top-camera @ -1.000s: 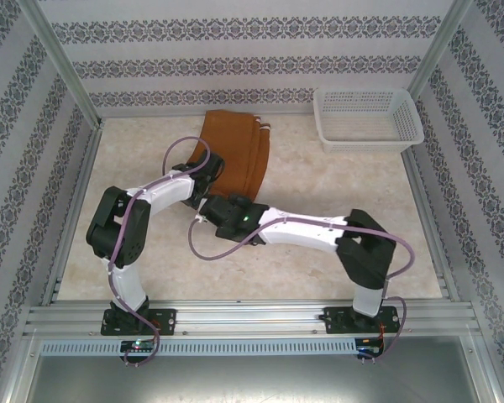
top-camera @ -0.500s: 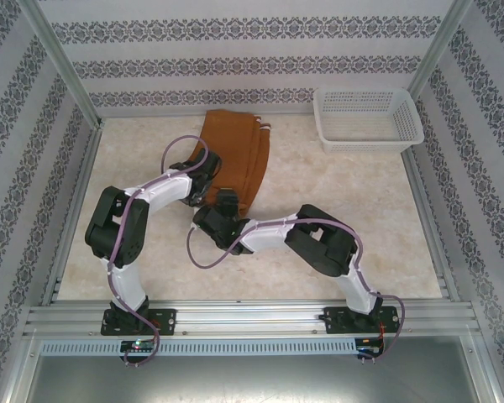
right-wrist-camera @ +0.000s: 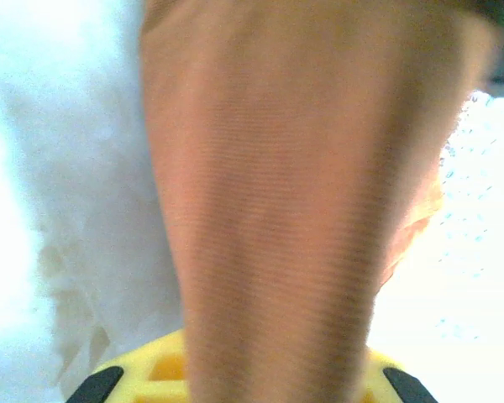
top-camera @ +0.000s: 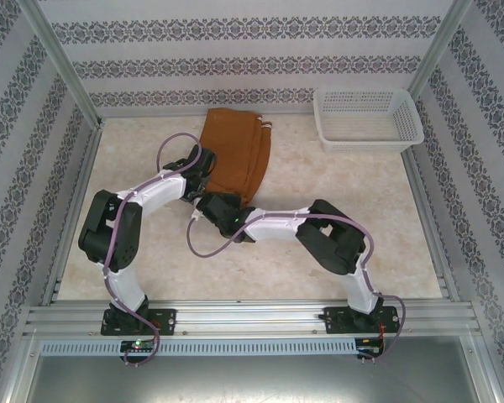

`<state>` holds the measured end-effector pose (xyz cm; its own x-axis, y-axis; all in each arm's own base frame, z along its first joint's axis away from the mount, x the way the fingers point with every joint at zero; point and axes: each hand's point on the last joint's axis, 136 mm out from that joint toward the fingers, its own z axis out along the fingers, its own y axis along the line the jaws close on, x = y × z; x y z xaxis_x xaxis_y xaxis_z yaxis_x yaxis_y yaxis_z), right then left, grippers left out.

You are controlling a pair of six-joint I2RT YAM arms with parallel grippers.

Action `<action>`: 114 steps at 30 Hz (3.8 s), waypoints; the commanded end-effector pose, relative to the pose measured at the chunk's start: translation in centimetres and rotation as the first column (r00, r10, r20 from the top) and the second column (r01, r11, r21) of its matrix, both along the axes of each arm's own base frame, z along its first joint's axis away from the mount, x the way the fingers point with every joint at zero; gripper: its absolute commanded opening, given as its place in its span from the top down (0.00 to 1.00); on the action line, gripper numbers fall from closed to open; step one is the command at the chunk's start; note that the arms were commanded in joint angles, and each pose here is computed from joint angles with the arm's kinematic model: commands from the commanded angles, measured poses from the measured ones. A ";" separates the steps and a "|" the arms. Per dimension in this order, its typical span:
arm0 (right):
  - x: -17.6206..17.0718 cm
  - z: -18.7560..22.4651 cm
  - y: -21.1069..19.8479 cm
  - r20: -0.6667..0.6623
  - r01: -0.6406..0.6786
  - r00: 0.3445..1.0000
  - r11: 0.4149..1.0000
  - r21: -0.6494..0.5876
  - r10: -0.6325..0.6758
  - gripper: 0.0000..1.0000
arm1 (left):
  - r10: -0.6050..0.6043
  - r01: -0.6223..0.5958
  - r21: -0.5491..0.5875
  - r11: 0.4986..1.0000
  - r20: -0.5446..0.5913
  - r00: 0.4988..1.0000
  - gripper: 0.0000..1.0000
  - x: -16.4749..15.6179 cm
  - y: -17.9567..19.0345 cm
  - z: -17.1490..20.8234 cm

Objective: Roll up the long pants

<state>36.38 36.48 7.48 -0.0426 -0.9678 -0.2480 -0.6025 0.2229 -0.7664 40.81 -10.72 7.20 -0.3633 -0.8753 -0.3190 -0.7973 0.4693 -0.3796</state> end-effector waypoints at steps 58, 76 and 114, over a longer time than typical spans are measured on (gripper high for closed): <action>-1.8 -6.2 -3.5 -0.962 0.846 -0.191 0.529 -0.061 0.193 1.00 | -0.109 0.113 -0.097 0.989 0.041 0.993 0.26 4.3 -7.0 2.2; -1.9 -4.7 -7.5 -0.999 0.854 0.037 0.520 0.016 -0.032 0.35 | 0.079 -0.040 0.162 0.986 -0.244 0.967 1.00 1.5 -1.1 -8.3; 4.9 -3.5 -6.4 -0.163 0.237 0.955 0.968 -0.080 -0.247 1.00 | -0.016 0.019 0.019 1.000 -0.153 0.988 1.00 1.7 -2.9 -5.1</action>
<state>40.47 29.91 3.55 -0.2828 -0.9562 -0.0759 -0.6387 0.2467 -0.7288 46.77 -14.62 4.37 -0.3506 -0.8865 -0.3019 -0.8007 0.4509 -0.3944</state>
